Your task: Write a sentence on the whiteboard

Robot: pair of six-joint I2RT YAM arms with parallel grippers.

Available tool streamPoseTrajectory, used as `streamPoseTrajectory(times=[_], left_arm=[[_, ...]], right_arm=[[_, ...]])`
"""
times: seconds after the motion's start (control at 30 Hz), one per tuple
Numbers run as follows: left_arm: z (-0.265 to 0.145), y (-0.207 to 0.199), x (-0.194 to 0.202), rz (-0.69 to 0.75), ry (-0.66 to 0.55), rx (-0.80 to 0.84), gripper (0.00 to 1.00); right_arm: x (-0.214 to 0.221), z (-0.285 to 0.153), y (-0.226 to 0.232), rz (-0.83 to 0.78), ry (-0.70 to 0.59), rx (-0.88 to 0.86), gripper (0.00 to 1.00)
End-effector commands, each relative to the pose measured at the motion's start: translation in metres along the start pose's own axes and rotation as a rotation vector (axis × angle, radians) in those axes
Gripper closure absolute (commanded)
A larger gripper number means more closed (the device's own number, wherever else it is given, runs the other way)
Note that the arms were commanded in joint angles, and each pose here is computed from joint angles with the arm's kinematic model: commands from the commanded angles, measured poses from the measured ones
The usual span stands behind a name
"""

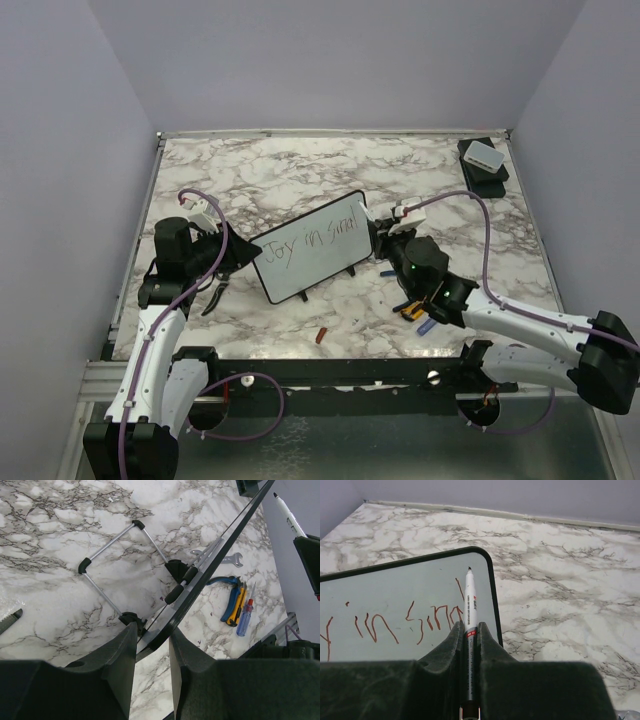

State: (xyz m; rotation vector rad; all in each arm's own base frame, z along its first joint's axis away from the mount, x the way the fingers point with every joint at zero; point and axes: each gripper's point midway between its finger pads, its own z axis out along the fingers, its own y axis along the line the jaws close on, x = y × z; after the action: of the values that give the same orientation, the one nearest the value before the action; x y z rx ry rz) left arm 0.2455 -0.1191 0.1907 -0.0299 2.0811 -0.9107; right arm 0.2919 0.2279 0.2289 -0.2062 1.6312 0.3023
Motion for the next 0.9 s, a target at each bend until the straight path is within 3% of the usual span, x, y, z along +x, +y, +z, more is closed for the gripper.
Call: streamPoseTrajectory(times=[0.0,0.3,0.87], left_arm=[[-0.001,0.001,0.004,0.000,0.006,0.000,0.67],[-0.001,0.001,0.004,0.000,0.007,0.001,0.67],[-0.001,0.000,0.004,0.002,0.004,0.003,0.67]], right_arm=[[-0.013,0.009,0.001,-0.002,-0.040,0.004,0.99],[0.013,0.013,-0.003,-0.016,0.017,0.018,0.99],[0.082,-0.019,-0.016,0.064,0.217,0.020,0.99]])
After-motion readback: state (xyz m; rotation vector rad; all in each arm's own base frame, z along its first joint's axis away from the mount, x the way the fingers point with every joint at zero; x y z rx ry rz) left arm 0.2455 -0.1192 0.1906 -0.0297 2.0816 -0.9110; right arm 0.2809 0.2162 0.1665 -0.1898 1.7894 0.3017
